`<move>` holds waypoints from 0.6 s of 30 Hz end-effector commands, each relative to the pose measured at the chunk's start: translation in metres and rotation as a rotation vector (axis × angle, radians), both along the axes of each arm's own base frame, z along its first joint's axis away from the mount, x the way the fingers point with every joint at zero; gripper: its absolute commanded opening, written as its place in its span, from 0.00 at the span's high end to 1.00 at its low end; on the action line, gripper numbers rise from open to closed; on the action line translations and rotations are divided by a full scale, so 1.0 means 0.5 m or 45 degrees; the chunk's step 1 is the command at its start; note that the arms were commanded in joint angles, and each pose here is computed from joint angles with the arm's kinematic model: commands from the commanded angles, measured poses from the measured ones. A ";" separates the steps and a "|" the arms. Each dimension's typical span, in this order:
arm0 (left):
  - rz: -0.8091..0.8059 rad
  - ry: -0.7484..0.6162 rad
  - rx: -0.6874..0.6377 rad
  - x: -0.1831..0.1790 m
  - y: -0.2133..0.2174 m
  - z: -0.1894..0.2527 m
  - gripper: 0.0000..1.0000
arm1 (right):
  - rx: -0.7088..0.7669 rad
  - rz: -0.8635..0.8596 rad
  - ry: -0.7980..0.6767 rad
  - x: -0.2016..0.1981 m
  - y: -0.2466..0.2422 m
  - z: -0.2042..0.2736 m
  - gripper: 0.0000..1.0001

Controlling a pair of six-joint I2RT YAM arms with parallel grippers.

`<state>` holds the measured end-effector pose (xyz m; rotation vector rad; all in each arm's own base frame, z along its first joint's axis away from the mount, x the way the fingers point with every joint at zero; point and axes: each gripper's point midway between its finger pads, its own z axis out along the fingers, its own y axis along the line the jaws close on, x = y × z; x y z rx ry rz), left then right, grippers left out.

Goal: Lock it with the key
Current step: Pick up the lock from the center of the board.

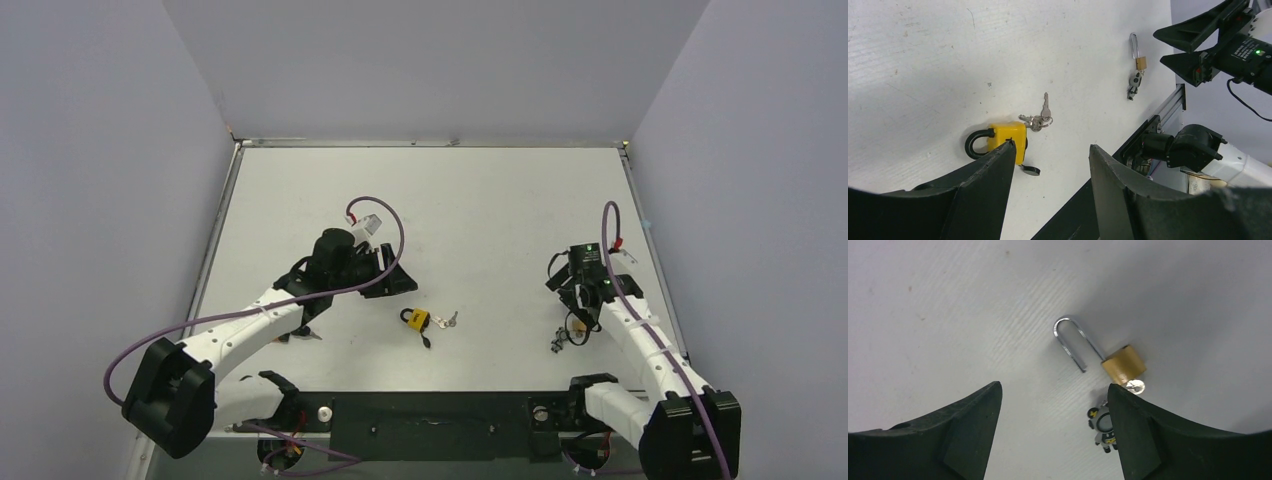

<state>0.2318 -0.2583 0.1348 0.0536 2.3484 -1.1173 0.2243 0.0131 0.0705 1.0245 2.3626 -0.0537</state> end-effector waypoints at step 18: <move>-0.070 -0.141 -0.163 0.007 -0.031 0.101 0.47 | 0.277 -0.236 -0.027 -0.031 -0.059 -0.108 0.23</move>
